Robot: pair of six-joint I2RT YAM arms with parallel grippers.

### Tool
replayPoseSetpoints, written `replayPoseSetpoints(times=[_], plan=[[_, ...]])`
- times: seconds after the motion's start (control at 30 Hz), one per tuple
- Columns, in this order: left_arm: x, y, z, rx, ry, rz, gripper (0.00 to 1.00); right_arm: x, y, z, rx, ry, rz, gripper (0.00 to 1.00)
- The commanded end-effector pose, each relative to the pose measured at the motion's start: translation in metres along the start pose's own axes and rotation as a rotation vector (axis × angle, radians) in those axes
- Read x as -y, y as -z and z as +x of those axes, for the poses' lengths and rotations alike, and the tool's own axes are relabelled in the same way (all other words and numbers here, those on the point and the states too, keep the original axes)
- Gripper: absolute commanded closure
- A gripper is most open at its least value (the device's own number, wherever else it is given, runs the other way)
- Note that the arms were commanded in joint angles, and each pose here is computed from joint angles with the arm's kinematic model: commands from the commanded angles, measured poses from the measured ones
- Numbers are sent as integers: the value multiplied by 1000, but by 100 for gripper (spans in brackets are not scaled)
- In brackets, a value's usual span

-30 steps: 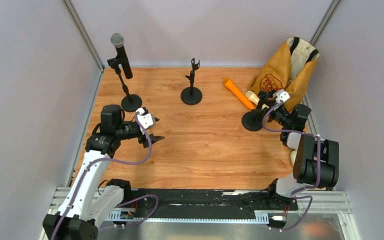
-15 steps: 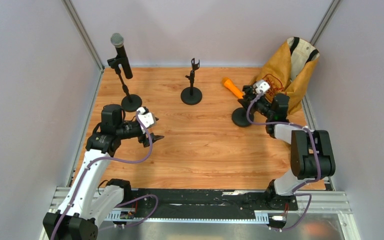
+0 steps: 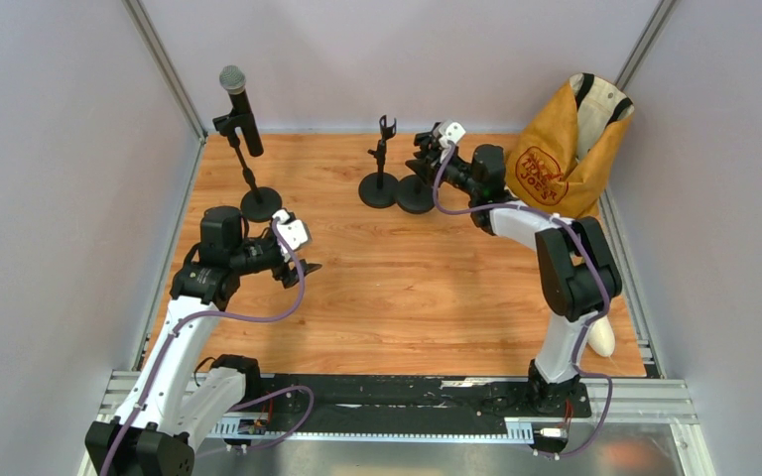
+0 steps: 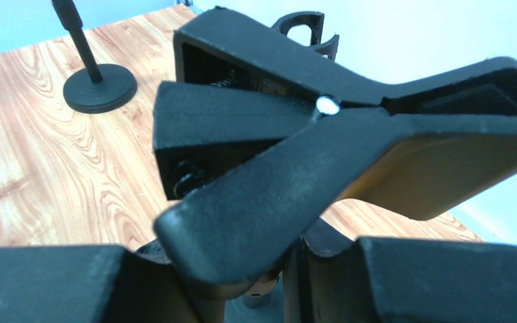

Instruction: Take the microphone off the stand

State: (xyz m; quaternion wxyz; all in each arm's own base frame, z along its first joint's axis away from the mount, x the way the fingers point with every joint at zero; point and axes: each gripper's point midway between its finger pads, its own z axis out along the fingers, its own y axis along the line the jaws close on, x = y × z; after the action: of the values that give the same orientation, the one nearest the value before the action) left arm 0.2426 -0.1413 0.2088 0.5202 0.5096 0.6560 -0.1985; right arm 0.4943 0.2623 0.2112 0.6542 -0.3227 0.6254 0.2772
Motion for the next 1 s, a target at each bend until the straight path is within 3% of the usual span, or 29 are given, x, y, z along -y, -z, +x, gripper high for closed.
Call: replayPoseSetpoints(times=[0.0, 0.27, 0.33, 0.43, 0.57, 0.77, 0.97], plan=[[-12, 3, -2, 3, -18, -51, 18, 24, -16, -19, 66, 24, 59, 100], [-23, 5, 1, -15, -14, -106, 18, 18, -18, 13, 14, 11, 34, 98], [-31, 7, 2, -22, -9, -151, 18, 16, -17, 23, -6, 8, 28, 82], [-53, 14, 4, -31, -1, -246, 18, 12, -11, 27, -34, 7, 17, 45], [-84, 28, 9, -59, 16, -384, 18, 9, 2, 13, -97, 5, 18, 20], [-133, 65, 2, -40, 96, -631, 18, 6, 51, -21, -198, -36, 78, 1], [-180, 102, -6, 34, 159, -897, 18, -11, 106, -68, -238, 47, 105, 0]])
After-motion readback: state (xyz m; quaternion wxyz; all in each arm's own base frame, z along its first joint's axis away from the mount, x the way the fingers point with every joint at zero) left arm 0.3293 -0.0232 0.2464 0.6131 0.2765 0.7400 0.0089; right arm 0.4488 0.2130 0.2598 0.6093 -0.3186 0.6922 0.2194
